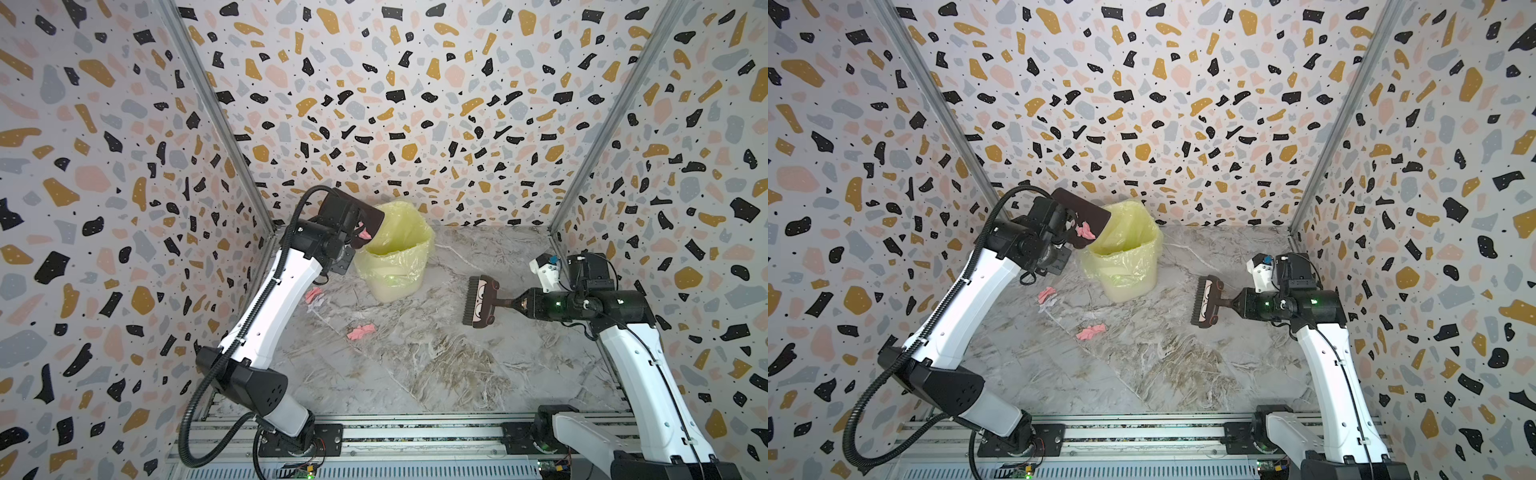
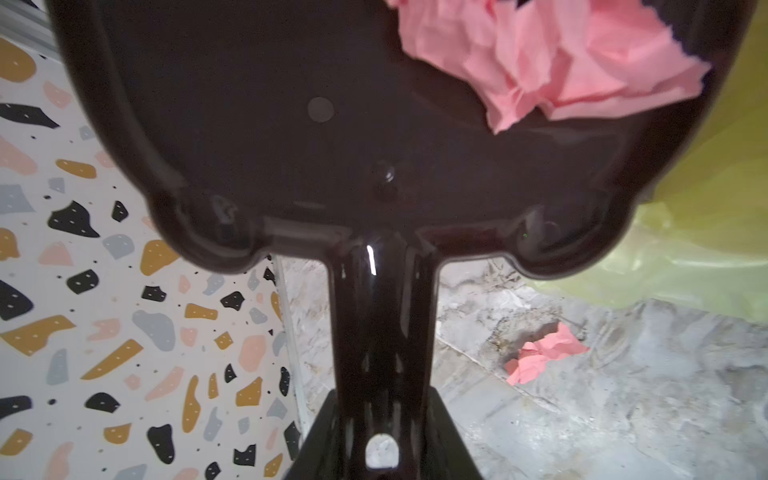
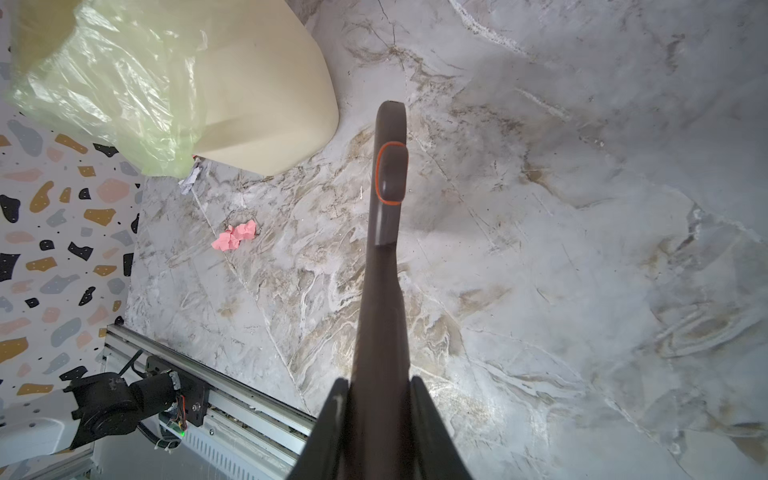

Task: Sweep away the paper scraps from the table
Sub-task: 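Carry the dustpan over the yellow bin and tip it with the left gripper, then lower the dustpan near the remaining pink scraps while the right gripper brings the brush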

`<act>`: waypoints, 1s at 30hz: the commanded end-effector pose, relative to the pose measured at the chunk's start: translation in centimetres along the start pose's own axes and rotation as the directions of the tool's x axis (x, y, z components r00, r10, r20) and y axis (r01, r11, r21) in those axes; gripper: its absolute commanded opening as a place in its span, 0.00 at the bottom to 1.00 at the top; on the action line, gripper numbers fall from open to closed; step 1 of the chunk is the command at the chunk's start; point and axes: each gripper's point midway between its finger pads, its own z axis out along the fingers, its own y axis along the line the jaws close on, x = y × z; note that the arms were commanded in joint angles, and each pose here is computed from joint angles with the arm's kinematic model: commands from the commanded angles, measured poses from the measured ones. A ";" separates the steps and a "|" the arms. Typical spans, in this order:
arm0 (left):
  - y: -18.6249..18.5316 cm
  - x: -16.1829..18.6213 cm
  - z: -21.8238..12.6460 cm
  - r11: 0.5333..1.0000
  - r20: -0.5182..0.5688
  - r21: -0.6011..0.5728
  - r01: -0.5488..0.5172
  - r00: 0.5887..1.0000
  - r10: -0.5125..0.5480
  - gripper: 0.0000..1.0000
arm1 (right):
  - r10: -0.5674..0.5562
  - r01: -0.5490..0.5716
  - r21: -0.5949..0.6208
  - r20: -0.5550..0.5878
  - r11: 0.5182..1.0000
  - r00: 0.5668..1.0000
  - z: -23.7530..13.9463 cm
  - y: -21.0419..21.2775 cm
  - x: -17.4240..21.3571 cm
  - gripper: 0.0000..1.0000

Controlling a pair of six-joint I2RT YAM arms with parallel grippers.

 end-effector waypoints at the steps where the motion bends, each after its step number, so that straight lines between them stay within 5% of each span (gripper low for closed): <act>1: 1.1 -1.0 -0.6 0.993 0.012 -0.084 -0.086 0.996 0.088 0.00 | -0.013 0.013 -0.026 0.001 1.000 1.000 -0.8 0.8 0.3 0.00; 9: 2.4 -3.1 -1.8 0.946 0.017 -0.250 -0.206 0.976 0.218 0.00 | 0.009 -0.009 -0.040 -0.023 0.999 1.000 -0.6 0.9 0.7 0.00; 13: 3.0 -4.0 -2.2 0.837 -0.069 -0.421 -0.349 0.932 0.355 0.00 | 0.014 -0.015 -0.041 -0.034 0.999 0.999 -0.7 1.0 0.9 0.00; 18: 3.3 -6.5 -3.2 0.616 -0.196 -0.595 -0.517 0.836 0.512 0.00 | 0.016 -0.018 -0.047 -0.045 0.999 0.999 -0.7 1.1 1.2 0.00; 24: 1.9 -9.6 -3.9 0.501 -0.205 -0.616 -0.608 0.737 0.644 0.00 | 0.018 -0.019 -0.050 -0.034 0.999 0.999 -0.9 1.2 1.2 0.00; 30: 0.3 -10.3 -6.0 0.452 -0.161 -0.636 -0.626 0.680 0.715 0.00 | 0.033 -0.036 -0.071 -0.037 0.997 0.999 -0.4 1.2 1.7 0.00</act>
